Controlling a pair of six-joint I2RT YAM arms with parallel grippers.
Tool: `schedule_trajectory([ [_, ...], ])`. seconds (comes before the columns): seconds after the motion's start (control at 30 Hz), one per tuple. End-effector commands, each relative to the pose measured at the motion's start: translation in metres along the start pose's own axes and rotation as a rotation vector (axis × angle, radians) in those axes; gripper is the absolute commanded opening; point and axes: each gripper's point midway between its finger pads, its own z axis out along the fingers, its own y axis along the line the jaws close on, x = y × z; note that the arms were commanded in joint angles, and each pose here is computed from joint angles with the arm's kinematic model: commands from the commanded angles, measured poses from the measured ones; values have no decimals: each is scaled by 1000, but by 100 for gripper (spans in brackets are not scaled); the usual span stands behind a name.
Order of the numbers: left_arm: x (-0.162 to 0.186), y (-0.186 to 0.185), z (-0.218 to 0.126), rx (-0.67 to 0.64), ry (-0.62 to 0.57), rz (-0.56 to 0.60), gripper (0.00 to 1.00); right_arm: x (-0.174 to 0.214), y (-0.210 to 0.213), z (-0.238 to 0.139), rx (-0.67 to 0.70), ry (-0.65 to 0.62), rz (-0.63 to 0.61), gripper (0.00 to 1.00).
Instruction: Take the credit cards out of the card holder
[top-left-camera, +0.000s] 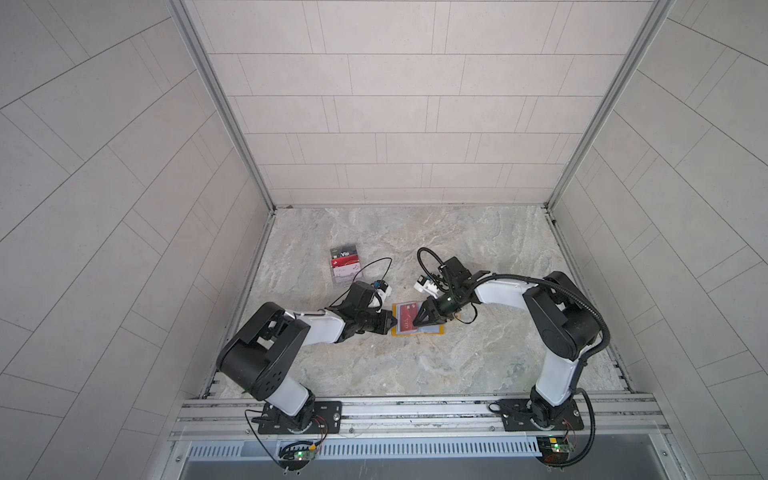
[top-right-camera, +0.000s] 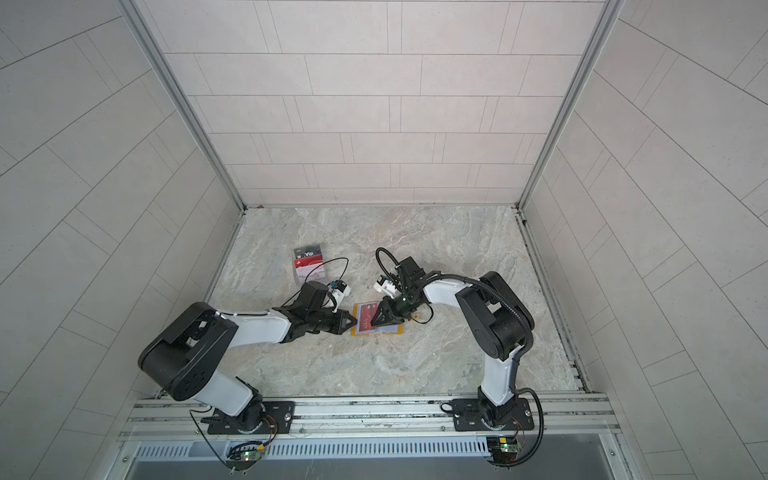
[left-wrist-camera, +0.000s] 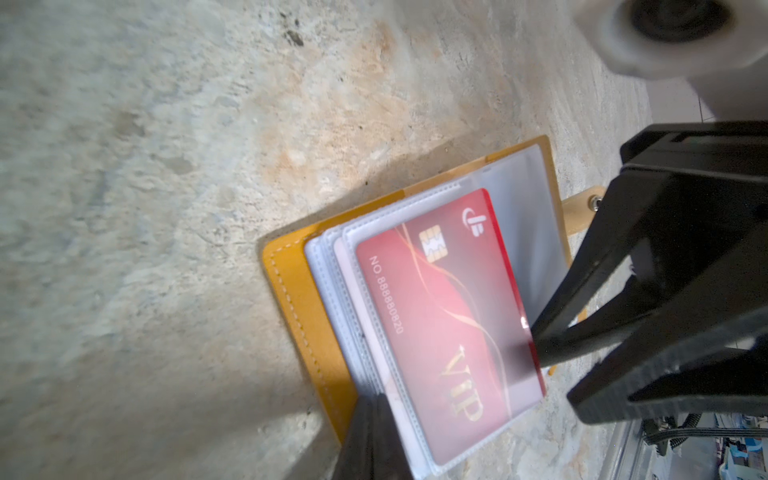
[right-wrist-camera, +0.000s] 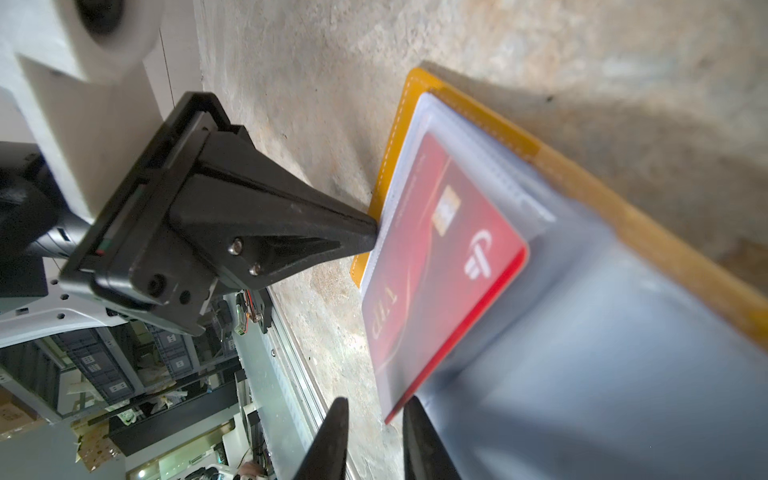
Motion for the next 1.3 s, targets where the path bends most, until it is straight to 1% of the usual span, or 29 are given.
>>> schedule_trajectory([
  [0.0, 33, 33, 3, -138, 99, -51, 0, -7, 18, -11, -22, -18, -69, 26],
  [0.37, 34, 33, 3, -136, 101, -53, 0, -34, 22, -7, -79, -147, -20, 25],
  [0.63, 33, 33, 3, -139, 101, -54, 0, -38, 14, -2, -46, -153, -2, 24],
  [0.77, 34, 33, 3, -139, 102, -54, 0, -40, 15, 1, -49, -144, -4, 24],
  [1.1, 33, 34, 2, -146, 96, -55, 0, -35, 15, 21, -28, -67, -21, 23],
  [1.27, 33, 35, 2, -155, 91, -57, 0, -22, 4, 17, 48, -17, -42, 23],
])
